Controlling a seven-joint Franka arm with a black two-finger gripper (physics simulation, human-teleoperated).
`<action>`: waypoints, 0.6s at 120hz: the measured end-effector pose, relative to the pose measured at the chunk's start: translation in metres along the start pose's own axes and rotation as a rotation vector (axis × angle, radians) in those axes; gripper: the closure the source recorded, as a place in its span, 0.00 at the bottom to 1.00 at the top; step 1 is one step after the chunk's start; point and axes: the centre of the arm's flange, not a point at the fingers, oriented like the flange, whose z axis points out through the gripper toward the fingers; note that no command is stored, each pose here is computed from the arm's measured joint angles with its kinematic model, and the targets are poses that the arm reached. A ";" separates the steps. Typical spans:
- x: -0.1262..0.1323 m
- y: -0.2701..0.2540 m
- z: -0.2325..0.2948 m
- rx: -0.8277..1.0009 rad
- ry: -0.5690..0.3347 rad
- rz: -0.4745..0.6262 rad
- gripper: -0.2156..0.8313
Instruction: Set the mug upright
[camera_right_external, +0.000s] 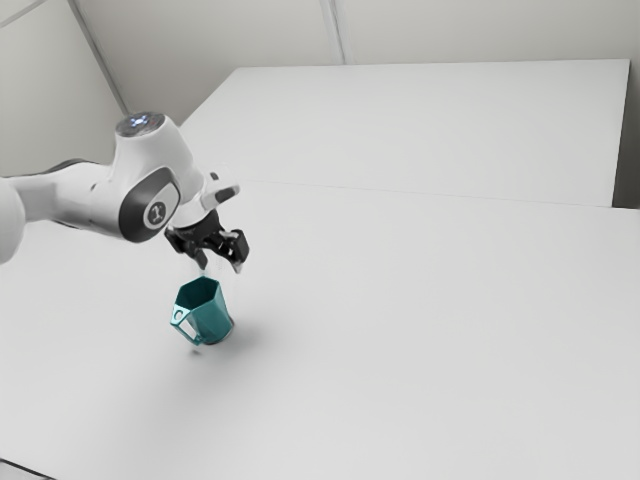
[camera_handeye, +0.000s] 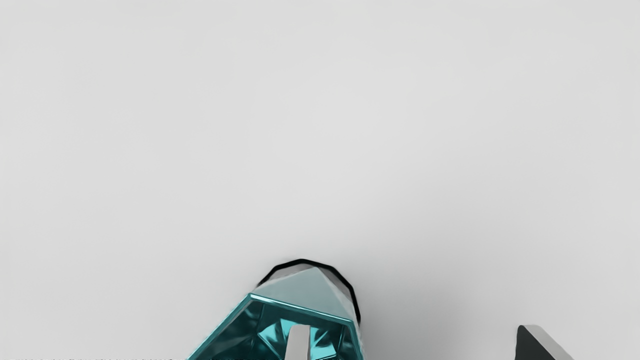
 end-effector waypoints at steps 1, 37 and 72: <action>0.001 0.000 -0.002 -0.001 -0.002 -0.002 0.36; 0.045 0.000 -0.066 -0.015 -0.096 -0.015 0.26; 0.072 0.002 -0.142 -0.013 -0.143 -0.006 0.24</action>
